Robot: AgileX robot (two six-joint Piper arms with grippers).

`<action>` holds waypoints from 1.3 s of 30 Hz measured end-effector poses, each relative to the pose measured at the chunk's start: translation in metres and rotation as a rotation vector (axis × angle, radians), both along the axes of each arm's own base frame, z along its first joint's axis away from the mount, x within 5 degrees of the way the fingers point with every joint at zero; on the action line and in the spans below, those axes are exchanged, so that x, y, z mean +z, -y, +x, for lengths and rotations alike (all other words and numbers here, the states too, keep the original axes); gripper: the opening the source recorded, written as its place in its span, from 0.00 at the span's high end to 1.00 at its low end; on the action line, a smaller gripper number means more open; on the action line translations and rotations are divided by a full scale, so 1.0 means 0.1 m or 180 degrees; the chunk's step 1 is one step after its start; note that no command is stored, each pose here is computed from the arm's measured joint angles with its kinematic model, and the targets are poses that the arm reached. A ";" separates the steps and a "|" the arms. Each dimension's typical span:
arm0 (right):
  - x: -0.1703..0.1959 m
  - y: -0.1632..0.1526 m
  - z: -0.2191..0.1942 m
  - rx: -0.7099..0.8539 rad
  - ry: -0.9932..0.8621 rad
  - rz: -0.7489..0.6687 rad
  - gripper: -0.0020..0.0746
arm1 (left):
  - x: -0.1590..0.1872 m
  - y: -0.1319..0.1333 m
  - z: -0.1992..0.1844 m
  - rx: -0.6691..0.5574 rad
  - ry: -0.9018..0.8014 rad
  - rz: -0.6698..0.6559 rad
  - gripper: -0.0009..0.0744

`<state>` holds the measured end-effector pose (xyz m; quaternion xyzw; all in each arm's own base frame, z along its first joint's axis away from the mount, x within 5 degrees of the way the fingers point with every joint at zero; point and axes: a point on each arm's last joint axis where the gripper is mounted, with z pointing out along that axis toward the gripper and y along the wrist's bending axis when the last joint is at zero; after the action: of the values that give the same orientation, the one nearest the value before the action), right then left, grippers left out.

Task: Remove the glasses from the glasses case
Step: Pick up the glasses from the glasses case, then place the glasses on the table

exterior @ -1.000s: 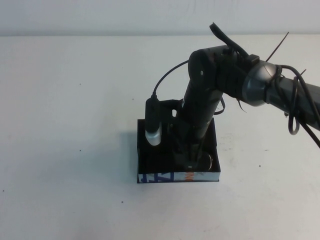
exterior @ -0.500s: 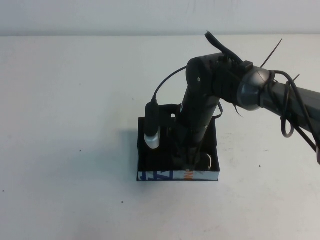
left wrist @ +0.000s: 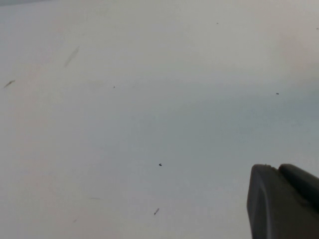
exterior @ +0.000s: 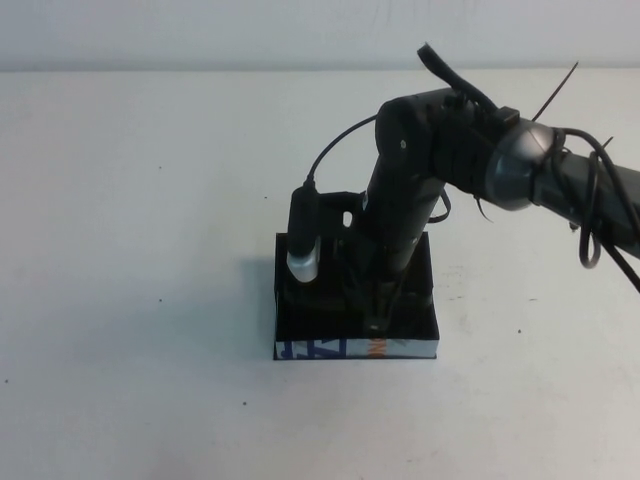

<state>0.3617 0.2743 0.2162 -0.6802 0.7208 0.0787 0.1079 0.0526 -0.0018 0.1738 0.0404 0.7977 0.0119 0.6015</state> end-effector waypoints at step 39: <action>-0.29 1.94 -0.56 -0.4722 -0.0941 0.0884 0.89 | 0.00 0.00 0.00 0.0000 0.0000 0.0000 0.99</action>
<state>0.3061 0.0807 0.1875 0.0188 0.9788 0.1656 0.1193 0.0526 -0.0018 0.1738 0.0404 0.7977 0.0119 0.6015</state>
